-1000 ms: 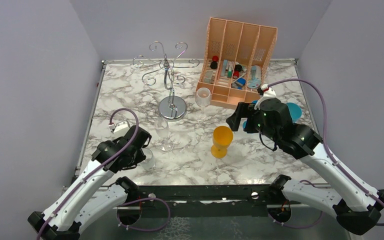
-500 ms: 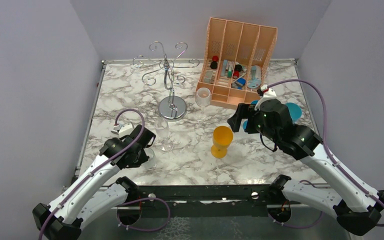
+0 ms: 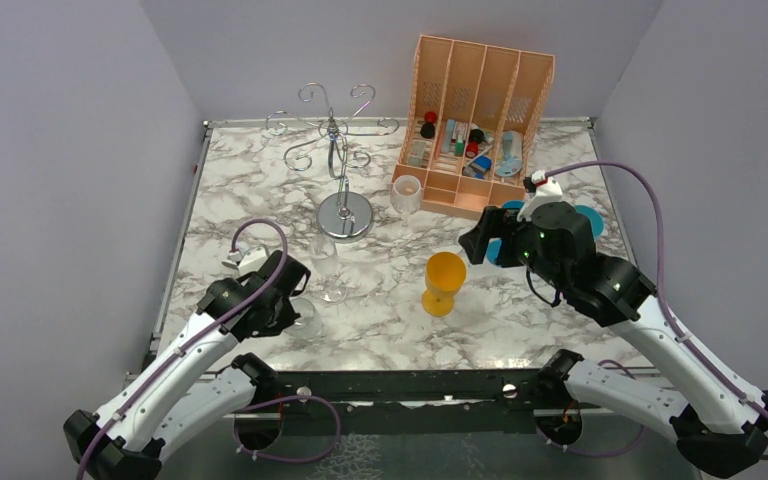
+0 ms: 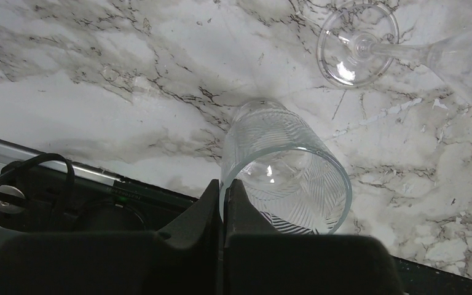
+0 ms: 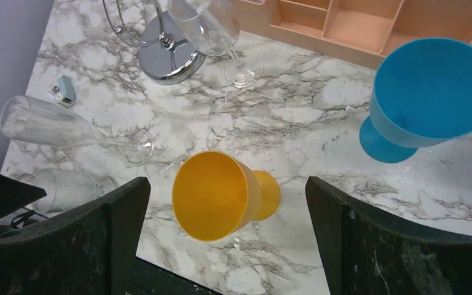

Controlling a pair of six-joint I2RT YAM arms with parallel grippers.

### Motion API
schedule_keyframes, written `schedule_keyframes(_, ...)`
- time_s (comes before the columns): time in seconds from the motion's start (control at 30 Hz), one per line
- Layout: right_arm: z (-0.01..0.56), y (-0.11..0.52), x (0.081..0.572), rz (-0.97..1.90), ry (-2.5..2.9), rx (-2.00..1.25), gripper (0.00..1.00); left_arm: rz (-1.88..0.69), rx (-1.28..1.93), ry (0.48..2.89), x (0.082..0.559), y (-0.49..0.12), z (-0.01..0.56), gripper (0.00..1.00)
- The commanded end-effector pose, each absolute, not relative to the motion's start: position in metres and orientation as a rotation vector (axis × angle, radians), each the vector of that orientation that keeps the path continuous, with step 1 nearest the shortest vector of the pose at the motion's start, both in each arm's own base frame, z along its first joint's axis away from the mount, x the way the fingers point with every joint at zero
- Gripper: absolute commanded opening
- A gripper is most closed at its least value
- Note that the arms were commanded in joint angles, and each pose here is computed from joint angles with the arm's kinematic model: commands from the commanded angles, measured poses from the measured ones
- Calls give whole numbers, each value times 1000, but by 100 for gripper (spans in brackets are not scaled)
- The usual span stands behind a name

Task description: Place the wine glass upside down on the wine glass rack

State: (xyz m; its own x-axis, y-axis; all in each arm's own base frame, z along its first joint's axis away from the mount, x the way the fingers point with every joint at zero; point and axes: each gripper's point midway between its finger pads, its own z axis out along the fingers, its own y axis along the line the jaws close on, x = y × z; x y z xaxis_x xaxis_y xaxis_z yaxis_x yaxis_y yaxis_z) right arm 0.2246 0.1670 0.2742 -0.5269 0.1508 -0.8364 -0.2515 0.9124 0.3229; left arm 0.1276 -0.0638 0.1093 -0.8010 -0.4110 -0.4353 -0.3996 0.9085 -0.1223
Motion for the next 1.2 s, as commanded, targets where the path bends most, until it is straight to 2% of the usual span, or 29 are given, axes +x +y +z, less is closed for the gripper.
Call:
schedule_keyframes(0.0, 289, 168, 226, 522, 2012, -76, 100, -164, -572, 2555, 134, -74, 132, 0)
schedule_keyframes(0.23, 288, 165, 235, 472, 1973, -97, 100, -246, -450, 2463, 144, -78, 170, 0)
schedule_keyframes(0.73, 338, 198, 225, 654, 1702, -363, 97, -564, -106, 2175, 161, -111, 290, 0)
schedule_keyframes(1.0, 341, 215, 234, 569, 1571, -603, 85, -719, 44, 2009, 172, -140, 354, 0)
schedule_keyframes(1.17, 339, 251, 213, 685, 1434, -887, 79, -801, 110, 1939, 172, -153, 384, 0)
